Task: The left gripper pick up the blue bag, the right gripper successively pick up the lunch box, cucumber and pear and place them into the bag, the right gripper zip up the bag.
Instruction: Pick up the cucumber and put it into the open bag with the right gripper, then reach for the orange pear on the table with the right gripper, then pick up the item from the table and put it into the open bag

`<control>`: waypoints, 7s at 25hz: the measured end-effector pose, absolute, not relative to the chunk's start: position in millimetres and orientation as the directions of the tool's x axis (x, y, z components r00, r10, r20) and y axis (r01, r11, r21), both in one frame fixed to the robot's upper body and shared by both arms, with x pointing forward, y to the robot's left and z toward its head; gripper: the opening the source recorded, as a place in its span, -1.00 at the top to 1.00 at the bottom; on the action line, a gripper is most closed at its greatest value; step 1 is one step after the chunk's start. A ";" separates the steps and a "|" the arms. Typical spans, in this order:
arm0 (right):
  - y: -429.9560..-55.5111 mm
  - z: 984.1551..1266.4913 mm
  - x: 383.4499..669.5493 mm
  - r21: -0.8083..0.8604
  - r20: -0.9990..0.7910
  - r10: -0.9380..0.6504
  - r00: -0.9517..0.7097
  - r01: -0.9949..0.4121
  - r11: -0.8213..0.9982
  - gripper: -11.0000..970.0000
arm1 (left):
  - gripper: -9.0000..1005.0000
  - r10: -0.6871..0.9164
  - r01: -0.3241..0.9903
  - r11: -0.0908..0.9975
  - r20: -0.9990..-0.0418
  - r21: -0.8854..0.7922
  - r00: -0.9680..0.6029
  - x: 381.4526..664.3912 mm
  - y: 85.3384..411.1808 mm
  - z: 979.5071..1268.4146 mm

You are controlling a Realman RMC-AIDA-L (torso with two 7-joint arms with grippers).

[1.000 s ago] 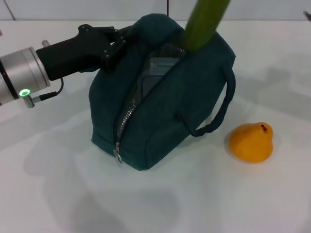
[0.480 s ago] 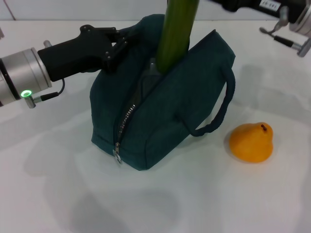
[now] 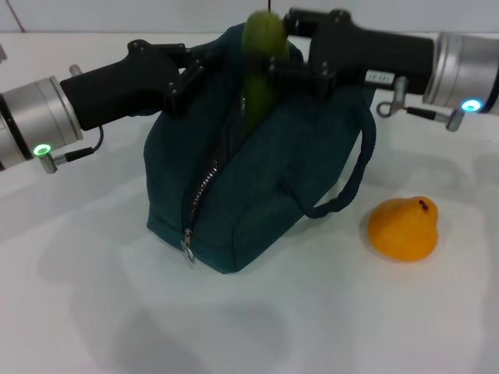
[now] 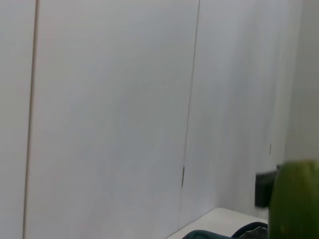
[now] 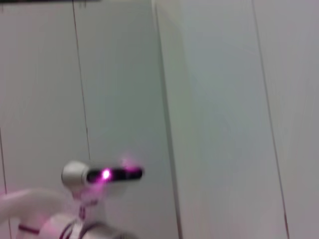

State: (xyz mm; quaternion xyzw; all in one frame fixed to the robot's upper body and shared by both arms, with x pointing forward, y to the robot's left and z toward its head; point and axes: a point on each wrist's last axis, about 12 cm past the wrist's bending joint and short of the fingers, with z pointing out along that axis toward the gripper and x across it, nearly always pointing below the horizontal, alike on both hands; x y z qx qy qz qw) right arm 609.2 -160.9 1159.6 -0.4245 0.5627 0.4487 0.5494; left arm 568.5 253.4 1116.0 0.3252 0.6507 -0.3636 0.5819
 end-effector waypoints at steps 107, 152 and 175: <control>-288.3 1021.8 462.1 -0.099 -0.995 -0.079 0.064 -0.768 0.633 0.59 | 0.89 -0.013 0.802 0.595 -0.998 -0.061 -0.067 564.2 248.2 1085.5; -263.9 1137.1 527.1 -0.051 -0.902 0.386 0.195 -0.934 0.352 0.87 | 0.89 -0.072 0.867 0.497 -0.997 -0.031 0.005 542.5 254.1 1097.4; -152.6 1153.0 596.2 0.070 -0.994 0.091 -0.056 -0.985 0.160 0.83 | 0.88 -0.031 0.856 0.517 -0.999 -0.007 0.010 550.9 247.6 1092.6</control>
